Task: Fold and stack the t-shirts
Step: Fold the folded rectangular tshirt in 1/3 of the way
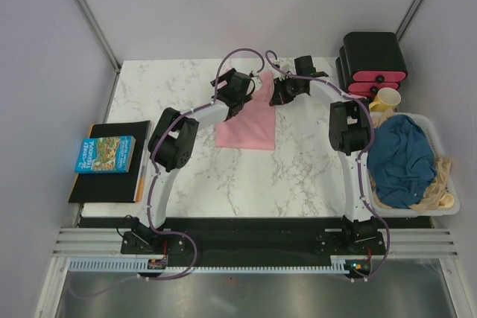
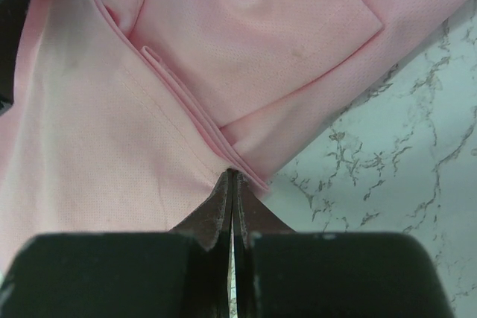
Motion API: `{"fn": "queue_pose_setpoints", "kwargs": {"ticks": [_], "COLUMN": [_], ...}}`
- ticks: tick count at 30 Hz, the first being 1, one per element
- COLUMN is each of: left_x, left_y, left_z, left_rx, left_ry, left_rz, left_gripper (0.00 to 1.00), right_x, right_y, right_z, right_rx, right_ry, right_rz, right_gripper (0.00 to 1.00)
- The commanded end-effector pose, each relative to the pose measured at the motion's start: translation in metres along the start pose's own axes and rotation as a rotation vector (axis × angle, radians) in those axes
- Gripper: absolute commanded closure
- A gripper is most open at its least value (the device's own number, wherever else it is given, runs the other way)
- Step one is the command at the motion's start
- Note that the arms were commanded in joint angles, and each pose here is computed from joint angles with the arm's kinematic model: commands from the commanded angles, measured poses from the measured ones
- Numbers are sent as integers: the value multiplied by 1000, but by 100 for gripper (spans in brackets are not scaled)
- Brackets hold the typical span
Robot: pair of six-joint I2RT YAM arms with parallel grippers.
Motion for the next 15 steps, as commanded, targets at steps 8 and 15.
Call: {"fn": "queue_pose_setpoints", "kwargs": {"ticks": [8, 15], "left_x": [-22, -30], "left_y": [0, 24], "left_z": [77, 107], "left_rx": [-89, -125], "left_ry": [-203, -255], "left_rz": [-31, -25], "left_gripper": [0, 0], "right_x": [-4, -12], "right_y": [10, 1], "right_z": [7, 8], "right_rx": [-22, -47], "right_ry": [33, 60], "right_rz": [40, 20], "right_gripper": [100, 86]}}
Point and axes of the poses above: each gripper's point midway between its finger pads, its own x axis out along the fingers, its own z axis along the line the jaws close on, y = z × x, the point moved 4 cm from there along -x, back along the fingers, and after that the axes turned 8 degrees about x, right-handed, at the moved point
